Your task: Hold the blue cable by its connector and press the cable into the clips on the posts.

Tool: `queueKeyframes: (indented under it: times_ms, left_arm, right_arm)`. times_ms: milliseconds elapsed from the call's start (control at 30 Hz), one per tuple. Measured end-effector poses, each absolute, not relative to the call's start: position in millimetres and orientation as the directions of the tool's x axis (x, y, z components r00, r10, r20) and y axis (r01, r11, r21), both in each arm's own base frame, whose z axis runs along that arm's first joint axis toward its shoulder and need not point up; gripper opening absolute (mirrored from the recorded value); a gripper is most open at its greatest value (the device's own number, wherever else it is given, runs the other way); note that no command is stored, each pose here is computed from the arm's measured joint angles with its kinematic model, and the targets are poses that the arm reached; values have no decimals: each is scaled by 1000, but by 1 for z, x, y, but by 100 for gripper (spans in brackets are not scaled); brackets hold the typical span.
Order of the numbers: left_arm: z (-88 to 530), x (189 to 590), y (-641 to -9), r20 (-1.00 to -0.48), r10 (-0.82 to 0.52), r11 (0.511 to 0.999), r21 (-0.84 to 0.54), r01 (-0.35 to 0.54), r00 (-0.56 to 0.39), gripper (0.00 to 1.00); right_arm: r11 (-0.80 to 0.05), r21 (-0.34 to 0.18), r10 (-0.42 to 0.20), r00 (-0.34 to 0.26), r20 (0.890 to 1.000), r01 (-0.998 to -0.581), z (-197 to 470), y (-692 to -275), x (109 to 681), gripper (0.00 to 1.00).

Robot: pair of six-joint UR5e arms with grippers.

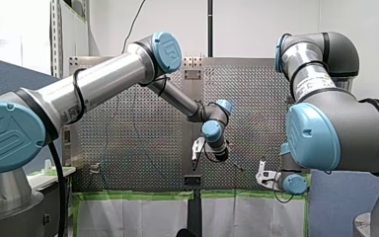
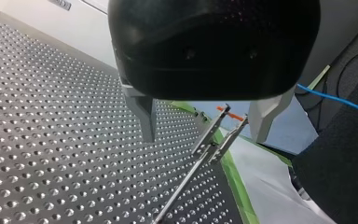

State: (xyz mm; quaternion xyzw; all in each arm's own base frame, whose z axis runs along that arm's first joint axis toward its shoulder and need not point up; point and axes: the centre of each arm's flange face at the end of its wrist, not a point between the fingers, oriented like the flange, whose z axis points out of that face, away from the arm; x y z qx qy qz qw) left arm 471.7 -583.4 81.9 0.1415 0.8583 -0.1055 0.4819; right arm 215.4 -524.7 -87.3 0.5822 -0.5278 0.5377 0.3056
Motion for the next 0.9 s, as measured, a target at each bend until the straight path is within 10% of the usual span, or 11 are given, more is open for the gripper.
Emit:
queueKeyframes:
  times_ms: [900]
  left_arm:
    - [57,439,-542,-679,295,939,75,336,-673,97]
  right_arm:
    - [-264,-213,-284,-135,949,-941,-87,-524,220,0]
